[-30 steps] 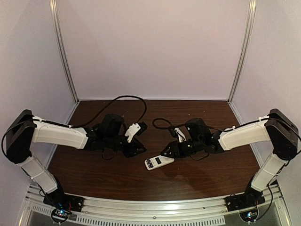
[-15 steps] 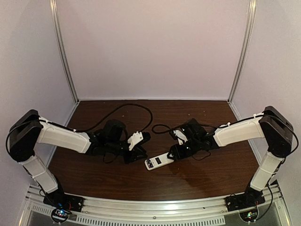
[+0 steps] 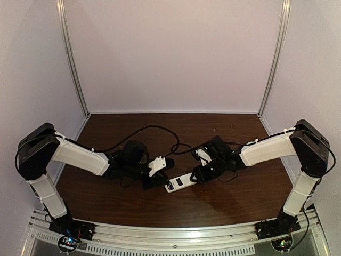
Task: Load the batteries into the remote control
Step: Hold the remote control without the battery cover at the center of the board, then load the battery into the battery compartment.
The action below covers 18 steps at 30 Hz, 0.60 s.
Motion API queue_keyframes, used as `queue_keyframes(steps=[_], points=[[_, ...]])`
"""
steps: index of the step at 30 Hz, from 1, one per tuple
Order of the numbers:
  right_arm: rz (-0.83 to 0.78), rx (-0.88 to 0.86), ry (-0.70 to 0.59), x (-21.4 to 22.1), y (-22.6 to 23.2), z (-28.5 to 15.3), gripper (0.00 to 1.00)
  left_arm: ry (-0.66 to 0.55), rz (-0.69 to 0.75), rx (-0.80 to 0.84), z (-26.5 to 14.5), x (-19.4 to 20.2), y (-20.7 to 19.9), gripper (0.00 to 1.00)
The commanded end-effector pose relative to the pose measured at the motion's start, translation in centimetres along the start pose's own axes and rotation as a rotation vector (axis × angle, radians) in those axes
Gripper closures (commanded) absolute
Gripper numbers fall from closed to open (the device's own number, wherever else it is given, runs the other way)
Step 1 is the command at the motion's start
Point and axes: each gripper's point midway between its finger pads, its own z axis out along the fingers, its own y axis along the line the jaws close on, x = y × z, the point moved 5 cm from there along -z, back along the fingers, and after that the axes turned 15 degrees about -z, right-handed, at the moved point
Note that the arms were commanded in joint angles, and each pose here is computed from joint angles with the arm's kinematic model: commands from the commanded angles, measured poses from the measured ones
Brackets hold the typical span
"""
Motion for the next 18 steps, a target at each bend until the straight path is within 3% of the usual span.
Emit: queue_keyframes(steps=[1, 12, 18], points=[[-0.016, 0.021, 0.028, 0.4, -0.4, 0.6, 0.60, -0.060, 0.065, 0.004, 0.6, -1.8, 0.1, 0.75], [-0.017, 0.003, 0.034, 0.5, -0.2, 0.7, 0.62, -0.012, 0.056, -0.013, 1.9, -1.3, 0.9, 0.77], [-0.016, -0.004, 0.038, 0.6, -0.1, 0.7, 0.63, 0.019, 0.028, -0.014, 2.0, -0.4, 0.8, 0.84]])
